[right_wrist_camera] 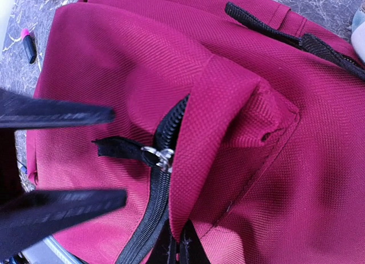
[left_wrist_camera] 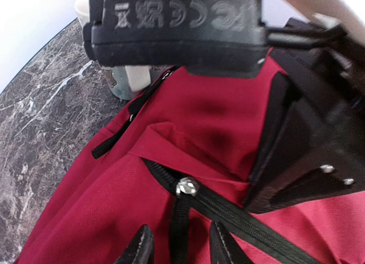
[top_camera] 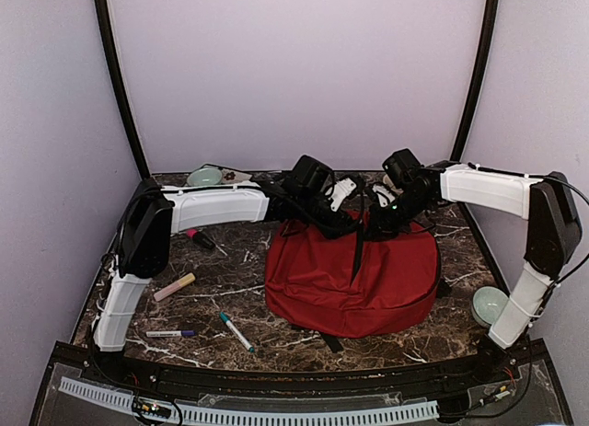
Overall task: Pack the student bag
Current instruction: Unzip the lower front pocket of the student bag.
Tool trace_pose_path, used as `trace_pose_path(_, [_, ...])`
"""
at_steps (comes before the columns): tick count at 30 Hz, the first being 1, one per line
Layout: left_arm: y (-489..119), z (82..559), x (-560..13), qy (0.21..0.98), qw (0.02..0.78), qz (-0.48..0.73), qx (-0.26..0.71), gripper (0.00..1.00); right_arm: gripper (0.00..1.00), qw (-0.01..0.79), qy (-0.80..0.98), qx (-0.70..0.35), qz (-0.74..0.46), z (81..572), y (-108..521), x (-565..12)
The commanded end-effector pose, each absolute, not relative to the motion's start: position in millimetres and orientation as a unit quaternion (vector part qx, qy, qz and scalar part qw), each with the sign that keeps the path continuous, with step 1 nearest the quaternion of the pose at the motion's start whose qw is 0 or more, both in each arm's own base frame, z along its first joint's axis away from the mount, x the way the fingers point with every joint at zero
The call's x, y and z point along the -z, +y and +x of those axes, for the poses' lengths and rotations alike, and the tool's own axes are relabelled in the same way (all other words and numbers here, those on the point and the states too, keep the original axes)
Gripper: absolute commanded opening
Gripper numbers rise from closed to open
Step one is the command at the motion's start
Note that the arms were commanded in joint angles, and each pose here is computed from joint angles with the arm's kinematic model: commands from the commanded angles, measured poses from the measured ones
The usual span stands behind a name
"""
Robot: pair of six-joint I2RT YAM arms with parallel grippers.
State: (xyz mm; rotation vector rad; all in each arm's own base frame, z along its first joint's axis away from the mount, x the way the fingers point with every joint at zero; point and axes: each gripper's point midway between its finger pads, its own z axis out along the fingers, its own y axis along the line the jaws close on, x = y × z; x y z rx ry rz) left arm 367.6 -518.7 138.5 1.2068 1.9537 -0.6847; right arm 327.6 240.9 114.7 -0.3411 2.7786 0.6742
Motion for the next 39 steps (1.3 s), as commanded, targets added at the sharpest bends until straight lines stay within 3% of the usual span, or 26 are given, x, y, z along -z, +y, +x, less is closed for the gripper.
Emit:
trace_pose_path(1, [-522.8, 380.0, -151.8, 0.748, 0.391, 0.470, 0.257, 0.34, 0.03, 0.123, 0.956, -0.240, -0.118, 323.9, 241.1, -112.3])
trace_pose_path(9, [-526.0, 375.2, -141.9, 0.750, 0.376, 0.473, 0.270, 0.25, 0.03, 0.124, 0.956, -0.240, -0.116, 322.1, 239.9, -115.4])
trace_pose_path(12, [-528.7, 371.4, -140.1, 0.748, 0.369, 0.474, 0.282, 0.14, 0.02, 0.126, 0.955, -0.241, -0.114, 321.1, 239.3, -117.8])
trace_pose_path(14, [-530.5, 367.9, -142.5, 0.747, 0.363, 0.473, 0.293, 0.01, 0.02, 0.126, 0.955, -0.242, -0.113, 319.9, 238.9, -118.5])
trace_pose_path(20, [-530.2, 348.5, -155.7, 0.752, 0.334, 0.466, 0.325, 0.00, 0.02, 0.128, 0.955, -0.242, -0.110, 320.0, 238.6, -119.5])
trace_pose_path(39, [-493.3, 256.2, -156.1, 0.790, 0.288, 0.447, 0.304, 0.00, 0.00, 0.147, 0.947, -0.266, -0.102, 333.3, 249.6, -138.8])
